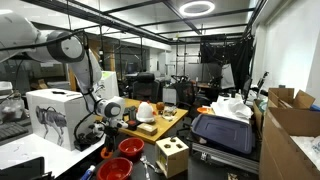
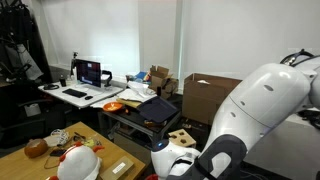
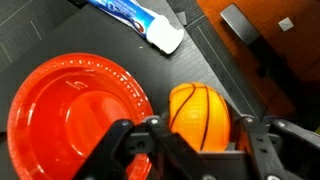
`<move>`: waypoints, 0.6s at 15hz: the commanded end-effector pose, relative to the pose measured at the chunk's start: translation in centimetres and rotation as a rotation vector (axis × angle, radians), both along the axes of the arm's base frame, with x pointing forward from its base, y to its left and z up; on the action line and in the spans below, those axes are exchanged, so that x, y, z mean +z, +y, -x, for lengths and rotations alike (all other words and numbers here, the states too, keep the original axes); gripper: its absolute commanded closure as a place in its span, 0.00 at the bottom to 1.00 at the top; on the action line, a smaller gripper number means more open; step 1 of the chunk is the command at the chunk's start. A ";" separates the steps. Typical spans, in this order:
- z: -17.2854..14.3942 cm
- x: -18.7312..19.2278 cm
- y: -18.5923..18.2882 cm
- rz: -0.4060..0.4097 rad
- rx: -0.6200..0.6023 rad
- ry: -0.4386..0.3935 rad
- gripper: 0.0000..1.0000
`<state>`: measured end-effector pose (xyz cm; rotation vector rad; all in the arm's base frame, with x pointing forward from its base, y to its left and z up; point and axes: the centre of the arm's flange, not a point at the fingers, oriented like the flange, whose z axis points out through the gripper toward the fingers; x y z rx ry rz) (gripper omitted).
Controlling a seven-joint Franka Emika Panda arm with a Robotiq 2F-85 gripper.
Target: Put the orange object on the table
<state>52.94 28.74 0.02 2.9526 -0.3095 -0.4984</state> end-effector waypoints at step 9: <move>0.4 0.8 -0.1 0.016 -0.006 -0.013 0.00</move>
